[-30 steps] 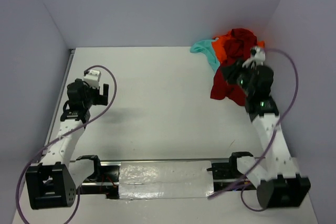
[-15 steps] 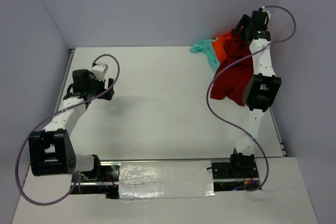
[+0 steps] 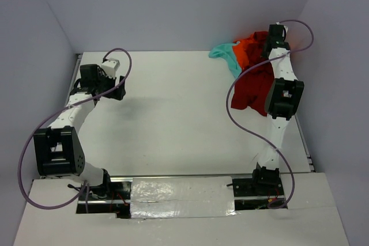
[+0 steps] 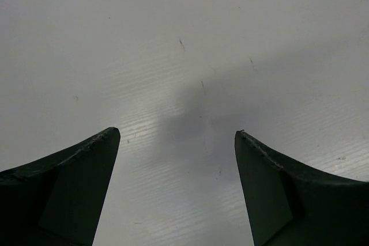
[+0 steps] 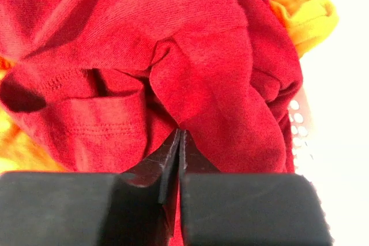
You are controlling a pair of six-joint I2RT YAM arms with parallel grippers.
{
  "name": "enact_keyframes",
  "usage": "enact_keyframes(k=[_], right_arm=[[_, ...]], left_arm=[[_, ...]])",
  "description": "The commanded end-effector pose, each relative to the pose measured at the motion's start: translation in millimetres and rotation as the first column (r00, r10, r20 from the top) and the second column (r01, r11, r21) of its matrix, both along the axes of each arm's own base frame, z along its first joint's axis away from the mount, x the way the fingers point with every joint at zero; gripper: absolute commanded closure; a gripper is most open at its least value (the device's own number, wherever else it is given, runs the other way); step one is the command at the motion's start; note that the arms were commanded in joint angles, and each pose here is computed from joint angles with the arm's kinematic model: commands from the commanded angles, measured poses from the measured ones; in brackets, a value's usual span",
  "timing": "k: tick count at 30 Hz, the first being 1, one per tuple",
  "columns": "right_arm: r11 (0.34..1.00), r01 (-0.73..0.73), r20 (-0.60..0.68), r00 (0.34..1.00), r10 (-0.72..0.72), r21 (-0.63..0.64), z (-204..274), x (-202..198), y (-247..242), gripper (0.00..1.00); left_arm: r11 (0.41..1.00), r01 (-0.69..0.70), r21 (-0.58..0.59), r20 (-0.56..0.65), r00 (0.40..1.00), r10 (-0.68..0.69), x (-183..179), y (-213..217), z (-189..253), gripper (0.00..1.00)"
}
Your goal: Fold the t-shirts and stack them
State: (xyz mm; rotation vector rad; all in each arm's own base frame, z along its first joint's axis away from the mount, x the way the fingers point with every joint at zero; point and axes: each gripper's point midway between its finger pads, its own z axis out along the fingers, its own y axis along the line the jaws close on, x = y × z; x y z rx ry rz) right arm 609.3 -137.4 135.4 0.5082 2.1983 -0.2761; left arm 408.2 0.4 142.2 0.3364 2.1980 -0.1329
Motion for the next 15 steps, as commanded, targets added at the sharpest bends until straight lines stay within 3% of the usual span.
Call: enact_keyframes(k=[1,10,11,12,14,15], right_arm=[[0.999,-0.035,0.044,0.998,0.036,-0.032,33,-3,6,1.0],[0.993,-0.014,0.22,0.975,0.04,-0.121,122,-41,2,1.0],[0.992,-0.021,0.217,0.975,0.047,-0.121,123,-43,0,0.52],[0.993,-0.029,0.2,0.978,0.051,-0.111,119,-42,-5,0.29],[0.994,-0.051,0.13,0.989,0.063,-0.092,89,-32,-9,0.01],[0.994,-0.07,0.11,0.991,0.079,-0.087,90,-28,-9,0.0]], left_arm=[[0.999,0.042,0.015,0.051,0.998,-0.043,7,-5,18,0.07],[0.997,0.025,0.066,0.171,0.985,-0.036,-9,-1,58,0.05],[0.997,0.033,0.075,0.188,0.981,-0.046,-16,-2,62,0.05],[0.996,0.04,0.077,0.191,0.98,-0.054,-19,-3,63,0.04],[0.996,0.038,0.083,0.194,0.979,-0.054,-25,-3,63,0.04],[0.996,0.038,0.079,0.19,0.98,-0.053,-28,-3,62,0.04]])
